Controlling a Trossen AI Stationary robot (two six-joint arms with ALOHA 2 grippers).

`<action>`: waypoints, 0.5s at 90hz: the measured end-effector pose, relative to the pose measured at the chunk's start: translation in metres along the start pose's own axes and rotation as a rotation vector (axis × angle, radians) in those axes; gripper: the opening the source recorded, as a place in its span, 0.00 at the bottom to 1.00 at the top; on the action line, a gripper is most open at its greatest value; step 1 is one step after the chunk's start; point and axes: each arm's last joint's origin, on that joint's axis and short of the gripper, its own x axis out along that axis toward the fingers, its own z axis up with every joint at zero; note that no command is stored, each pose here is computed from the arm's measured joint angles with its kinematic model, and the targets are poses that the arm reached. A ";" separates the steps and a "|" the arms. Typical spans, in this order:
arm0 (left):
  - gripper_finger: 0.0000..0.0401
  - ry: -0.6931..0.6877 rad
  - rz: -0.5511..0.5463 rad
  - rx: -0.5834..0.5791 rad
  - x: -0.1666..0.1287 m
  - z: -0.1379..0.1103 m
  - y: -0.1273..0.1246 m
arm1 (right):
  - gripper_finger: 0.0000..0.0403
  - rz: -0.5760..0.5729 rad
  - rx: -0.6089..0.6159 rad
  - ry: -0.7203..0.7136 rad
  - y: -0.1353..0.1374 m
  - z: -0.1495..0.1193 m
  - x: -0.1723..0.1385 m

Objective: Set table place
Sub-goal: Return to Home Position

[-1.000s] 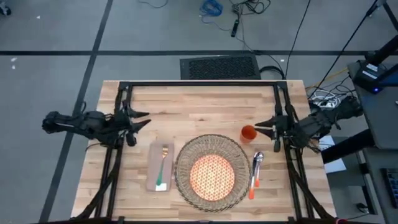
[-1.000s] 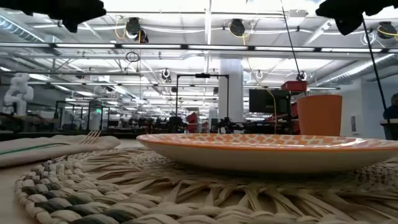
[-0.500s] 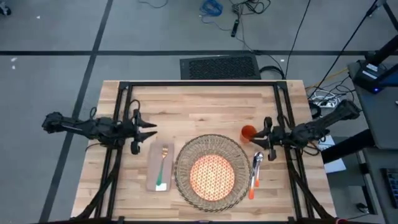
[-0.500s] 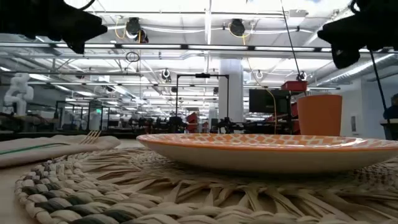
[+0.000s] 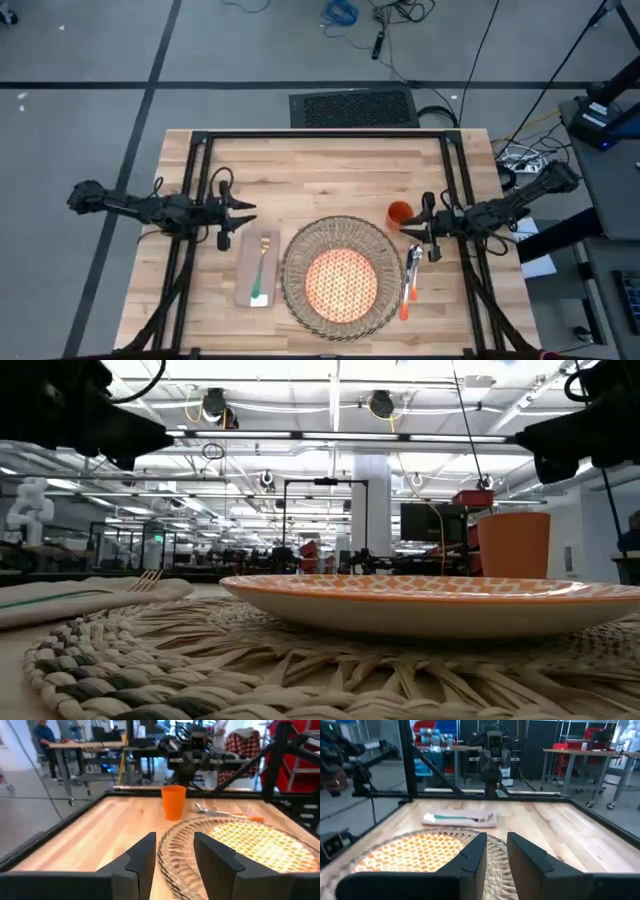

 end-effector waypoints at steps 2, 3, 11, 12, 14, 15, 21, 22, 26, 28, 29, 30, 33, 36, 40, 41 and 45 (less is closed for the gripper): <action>0.30 -0.028 0.001 0.005 0.000 0.000 0.000 | 0.16 -0.003 -0.012 0.000 0.000 0.000 0.000; 0.30 -0.040 0.002 0.009 0.000 0.000 0.000 | 0.16 -0.004 -0.019 0.000 0.000 0.000 0.000; 0.30 -0.097 0.026 0.042 -0.001 -0.001 0.001 | 0.16 -0.011 -0.062 -0.007 -0.001 0.001 0.000; 0.30 -0.099 0.032 0.043 -0.001 0.000 0.001 | 0.16 -0.013 -0.066 -0.008 -0.001 0.001 0.000; 0.30 -0.097 0.041 0.049 0.000 0.000 0.002 | 0.16 -0.017 -0.072 -0.008 -0.001 0.001 0.000; 0.30 -0.095 0.046 0.052 0.000 -0.001 0.002 | 0.16 -0.018 -0.076 -0.008 -0.001 0.001 0.000; 0.30 -0.069 0.072 0.054 0.000 -0.003 0.005 | 0.16 -0.032 -0.092 -0.003 -0.003 0.001 0.001; 0.30 -0.064 0.075 0.052 0.001 -0.004 0.005 | 0.16 -0.034 -0.093 -0.002 -0.003 0.001 0.001; 0.30 -0.041 0.075 0.046 0.001 -0.006 0.006 | 0.16 -0.043 -0.097 0.007 -0.004 0.000 0.001; 0.30 -0.028 0.073 0.039 0.001 -0.007 0.006 | 0.16 -0.047 -0.098 0.011 -0.004 -0.001 0.001; 0.30 -0.022 0.071 0.038 0.001 -0.008 0.006 | 0.16 -0.049 -0.097 0.013 -0.005 -0.001 0.002; 0.30 -0.017 0.070 0.037 0.001 -0.008 0.006 | 0.16 -0.051 -0.098 0.015 -0.005 -0.001 0.002; 0.30 0.001 0.069 0.035 0.001 -0.010 0.007 | 0.16 -0.057 -0.099 0.018 -0.006 -0.001 0.002; 0.30 0.020 0.073 0.032 0.001 -0.012 0.007 | 0.16 -0.062 -0.100 0.023 -0.006 -0.002 0.002; 0.30 0.041 0.084 0.033 0.002 -0.014 0.008 | 0.16 -0.070 -0.101 0.026 -0.007 -0.002 0.002; 0.30 0.045 0.089 0.034 0.002 -0.015 0.009 | 0.16 -0.073 -0.101 0.026 -0.007 -0.002 0.002; 0.30 0.060 0.112 0.035 0.001 -0.016 0.010 | 0.16 -0.090 -0.096 0.027 -0.008 -0.002 0.002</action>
